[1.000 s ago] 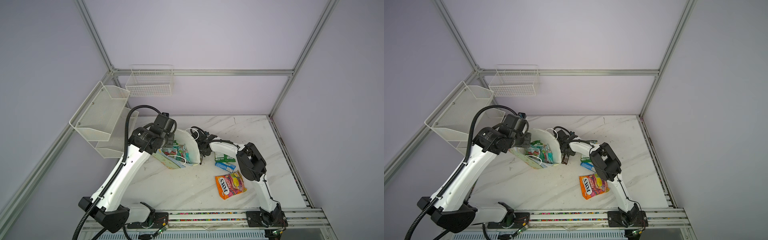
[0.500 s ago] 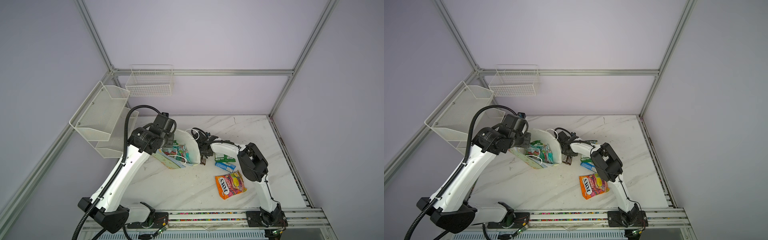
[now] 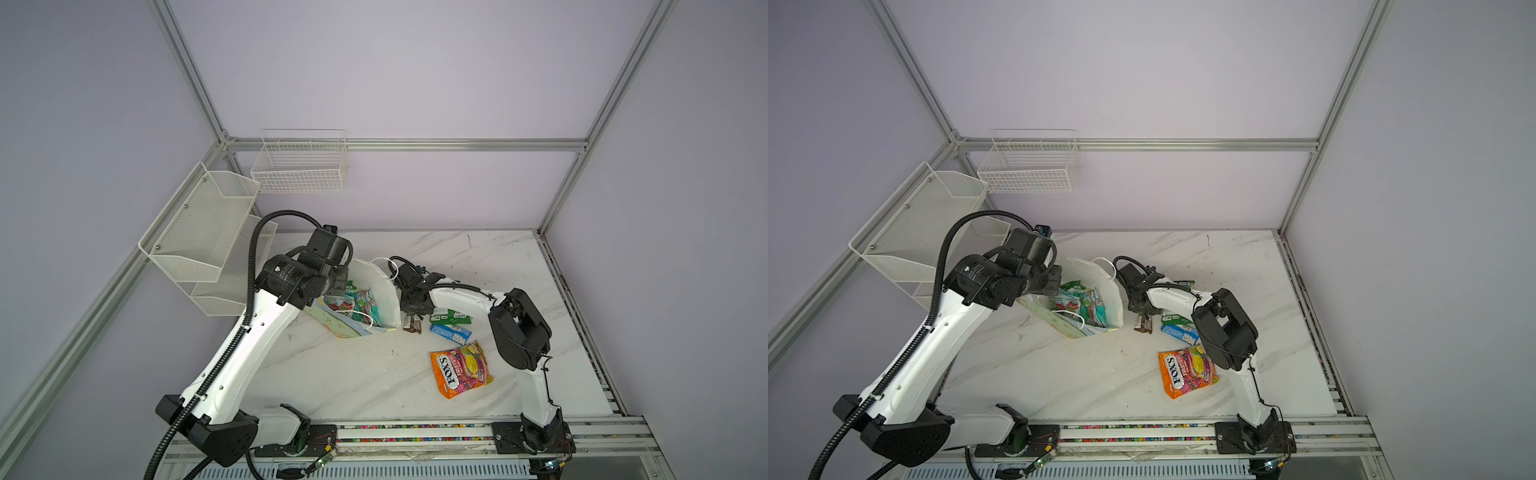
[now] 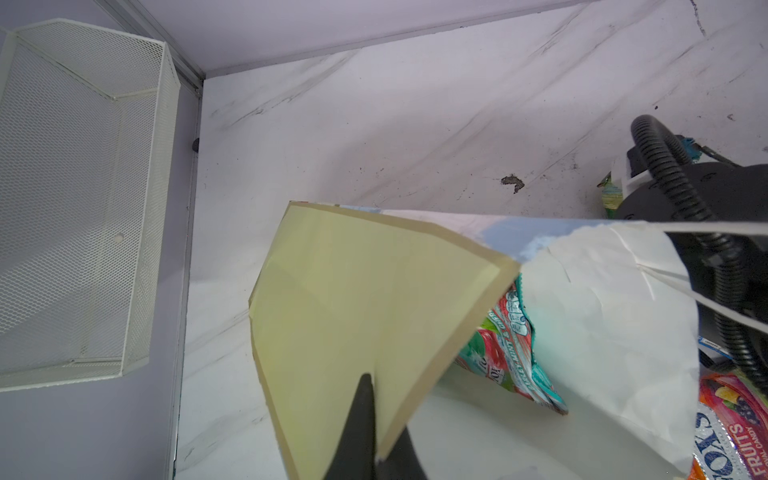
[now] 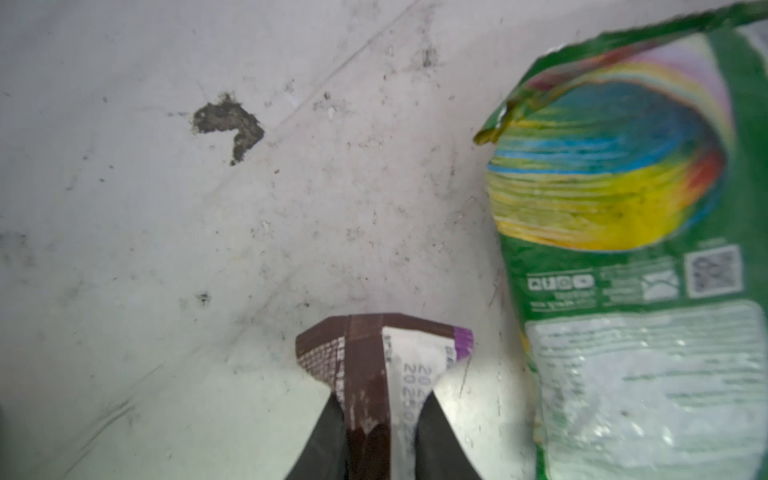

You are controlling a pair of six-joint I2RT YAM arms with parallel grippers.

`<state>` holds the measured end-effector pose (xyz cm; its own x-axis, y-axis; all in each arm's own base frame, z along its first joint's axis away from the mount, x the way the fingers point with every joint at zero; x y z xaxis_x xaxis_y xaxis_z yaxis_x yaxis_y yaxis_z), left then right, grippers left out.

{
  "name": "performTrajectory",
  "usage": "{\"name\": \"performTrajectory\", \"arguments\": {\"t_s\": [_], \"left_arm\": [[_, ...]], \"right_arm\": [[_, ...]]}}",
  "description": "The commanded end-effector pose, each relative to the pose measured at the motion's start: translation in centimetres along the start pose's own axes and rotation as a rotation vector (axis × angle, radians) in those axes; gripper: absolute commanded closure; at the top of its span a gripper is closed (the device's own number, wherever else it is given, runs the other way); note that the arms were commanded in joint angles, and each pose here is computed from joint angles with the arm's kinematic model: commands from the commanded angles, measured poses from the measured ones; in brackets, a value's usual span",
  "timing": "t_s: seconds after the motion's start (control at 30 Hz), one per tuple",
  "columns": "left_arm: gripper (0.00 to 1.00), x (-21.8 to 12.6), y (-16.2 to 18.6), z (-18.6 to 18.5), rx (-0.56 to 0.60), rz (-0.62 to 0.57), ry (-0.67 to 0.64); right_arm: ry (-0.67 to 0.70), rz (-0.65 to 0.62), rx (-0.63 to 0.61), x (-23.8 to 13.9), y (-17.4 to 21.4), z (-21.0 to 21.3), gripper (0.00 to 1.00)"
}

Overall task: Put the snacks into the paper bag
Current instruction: 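Close the right gripper on the brown chocolate bar's end, then lift the chocolate bar with the right gripper toward the bag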

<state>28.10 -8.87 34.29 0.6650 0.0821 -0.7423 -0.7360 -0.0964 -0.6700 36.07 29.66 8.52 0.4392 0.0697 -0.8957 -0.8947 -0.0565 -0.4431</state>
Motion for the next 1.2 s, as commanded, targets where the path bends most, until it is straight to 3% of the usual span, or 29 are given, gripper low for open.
{"name": "performTrajectory", "arguments": {"t_s": [0.0,0.17,0.47,1.17], "left_arm": [[1.00,-1.7,-0.9,0.4,-0.026,-0.053,0.021],[1.00,-1.7,-0.9,0.4,-0.026,-0.053,0.023],[1.00,-1.9,-0.8,0.5,-0.029,-0.054,0.025],[1.00,-2.1,-0.9,0.4,-0.036,-0.058,0.038]], "right_arm": [[-0.029,-0.043,0.003,-2.8,-1.0,-0.3,0.75],[-0.043,-0.065,0.005,-4.0,-1.3,-0.5,0.82],[-0.082,-0.124,0.018,-6.8,-2.3,-0.8,0.83],[-0.326,-0.399,0.040,-17.9,-4.4,-1.9,0.91]]}}
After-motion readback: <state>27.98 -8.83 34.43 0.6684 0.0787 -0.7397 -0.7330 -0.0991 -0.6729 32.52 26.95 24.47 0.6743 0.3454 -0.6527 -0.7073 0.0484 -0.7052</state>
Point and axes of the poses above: each gripper's point midway between its finger pads, its own x axis out along the fingers, its own z axis along the line the jaws close on, y = z × x, the point moved 3 cm from there along -x, back along the fingers, and after that the axes turned 12 degrees about -x, right-handed, at the moved point
